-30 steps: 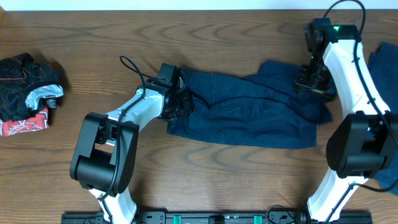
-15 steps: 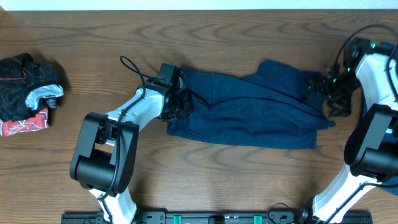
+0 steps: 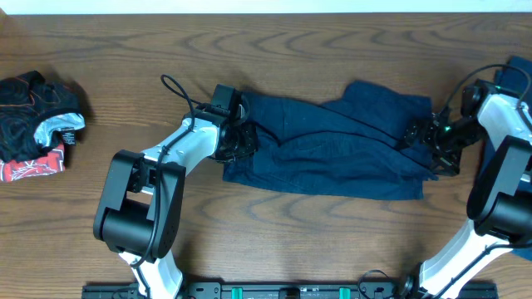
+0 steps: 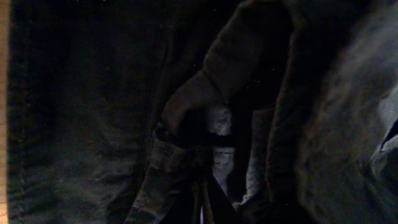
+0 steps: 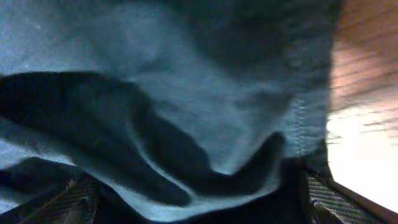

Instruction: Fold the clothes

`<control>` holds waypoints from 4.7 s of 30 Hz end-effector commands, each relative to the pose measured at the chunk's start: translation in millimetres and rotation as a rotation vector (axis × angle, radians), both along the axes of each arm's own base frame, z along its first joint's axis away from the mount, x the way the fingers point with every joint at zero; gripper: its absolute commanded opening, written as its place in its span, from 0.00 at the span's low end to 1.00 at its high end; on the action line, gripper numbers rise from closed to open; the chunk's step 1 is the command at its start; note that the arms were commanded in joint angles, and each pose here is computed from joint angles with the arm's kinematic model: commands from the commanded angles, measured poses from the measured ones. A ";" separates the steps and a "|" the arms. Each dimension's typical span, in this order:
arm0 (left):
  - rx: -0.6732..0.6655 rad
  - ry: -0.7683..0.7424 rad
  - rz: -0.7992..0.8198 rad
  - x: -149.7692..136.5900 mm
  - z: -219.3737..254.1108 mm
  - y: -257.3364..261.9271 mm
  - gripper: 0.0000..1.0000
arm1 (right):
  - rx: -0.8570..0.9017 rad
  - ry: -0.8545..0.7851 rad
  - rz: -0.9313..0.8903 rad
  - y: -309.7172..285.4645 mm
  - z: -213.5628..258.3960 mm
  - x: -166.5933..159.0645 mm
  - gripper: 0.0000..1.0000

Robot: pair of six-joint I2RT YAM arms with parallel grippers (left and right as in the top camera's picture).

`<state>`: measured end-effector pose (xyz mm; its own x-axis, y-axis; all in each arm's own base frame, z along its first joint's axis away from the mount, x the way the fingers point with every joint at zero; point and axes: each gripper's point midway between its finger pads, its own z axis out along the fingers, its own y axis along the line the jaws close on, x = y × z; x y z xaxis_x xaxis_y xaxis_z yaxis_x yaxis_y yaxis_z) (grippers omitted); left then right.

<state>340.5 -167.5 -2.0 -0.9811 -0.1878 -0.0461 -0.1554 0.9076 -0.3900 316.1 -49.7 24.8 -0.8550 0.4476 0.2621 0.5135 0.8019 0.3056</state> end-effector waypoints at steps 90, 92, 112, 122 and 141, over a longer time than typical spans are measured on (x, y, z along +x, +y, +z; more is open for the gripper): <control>0.053 -0.166 -0.034 -2.0 69.6 6.9 0.06 | -0.089 -0.173 0.437 77.0 65.0 14.9 0.01; 0.043 -0.231 -0.027 -0.8 94.5 8.6 0.06 | -0.124 -0.160 0.444 81.3 65.3 14.8 0.01; 0.065 -0.257 -0.017 0.4 101.4 13.1 0.06 | -0.244 -0.210 0.552 109.8 134.6 21.6 0.01; -0.042 -0.172 -0.117 5.1 45.5 -35.1 0.06 | -0.254 -0.156 0.574 123.5 135.3 6.3 0.02; -0.042 -0.162 -0.188 -15.1 42.2 -67.1 0.06 | -0.251 -0.185 0.700 216.0 130.4 -17.7 0.01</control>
<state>330.8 -236.0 45.0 -0.9726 0.0030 -0.2324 0.1076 0.8921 -0.4388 299.6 152.6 145.6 -0.9756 -0.2031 0.0836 -0.1959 0.9768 0.0871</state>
